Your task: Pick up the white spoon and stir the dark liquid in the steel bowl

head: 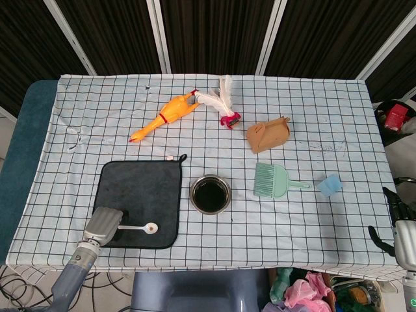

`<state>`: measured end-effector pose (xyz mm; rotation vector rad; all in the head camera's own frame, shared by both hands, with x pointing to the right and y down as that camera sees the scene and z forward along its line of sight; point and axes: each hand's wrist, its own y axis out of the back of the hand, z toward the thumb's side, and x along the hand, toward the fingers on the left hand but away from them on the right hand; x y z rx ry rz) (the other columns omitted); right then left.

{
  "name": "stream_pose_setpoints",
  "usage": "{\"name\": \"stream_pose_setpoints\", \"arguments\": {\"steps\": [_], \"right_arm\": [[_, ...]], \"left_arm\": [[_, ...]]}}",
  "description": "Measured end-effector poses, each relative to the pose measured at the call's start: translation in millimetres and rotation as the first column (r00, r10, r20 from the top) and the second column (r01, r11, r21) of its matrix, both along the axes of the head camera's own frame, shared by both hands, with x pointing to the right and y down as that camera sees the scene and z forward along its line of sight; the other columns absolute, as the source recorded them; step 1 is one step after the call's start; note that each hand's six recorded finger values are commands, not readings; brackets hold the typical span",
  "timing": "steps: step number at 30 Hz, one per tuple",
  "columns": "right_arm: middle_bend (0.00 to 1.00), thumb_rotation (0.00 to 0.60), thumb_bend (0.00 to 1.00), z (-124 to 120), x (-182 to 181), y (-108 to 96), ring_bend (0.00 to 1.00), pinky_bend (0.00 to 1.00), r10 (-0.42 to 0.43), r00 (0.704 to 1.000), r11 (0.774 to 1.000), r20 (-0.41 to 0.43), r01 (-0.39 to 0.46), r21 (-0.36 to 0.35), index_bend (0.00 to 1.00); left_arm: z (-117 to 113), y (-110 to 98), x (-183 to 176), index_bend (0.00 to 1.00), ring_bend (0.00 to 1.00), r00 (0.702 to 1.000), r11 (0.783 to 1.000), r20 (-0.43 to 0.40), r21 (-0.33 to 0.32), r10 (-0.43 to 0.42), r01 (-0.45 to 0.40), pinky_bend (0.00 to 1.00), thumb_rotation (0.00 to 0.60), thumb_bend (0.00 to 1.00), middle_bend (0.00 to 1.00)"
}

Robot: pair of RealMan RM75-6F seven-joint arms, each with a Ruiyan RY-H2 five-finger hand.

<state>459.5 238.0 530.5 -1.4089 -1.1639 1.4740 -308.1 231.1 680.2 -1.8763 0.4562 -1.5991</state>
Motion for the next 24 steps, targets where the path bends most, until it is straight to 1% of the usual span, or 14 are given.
{"name": "stream_pose_setpoints", "arguments": {"steps": [24], "right_arm": [[0.12,0.600,0.25,4.3,0.8,-0.9,0.25,0.37,0.000,1.000,1.000,-0.012,0.000,-0.010,0.00]], "left_arm": [[5.3,-0.6,3.0,0.52,0.85,1.000,1.000,-0.016,-0.009,0.003,-0.003,0.87,0.600,0.37,0.86]]}}
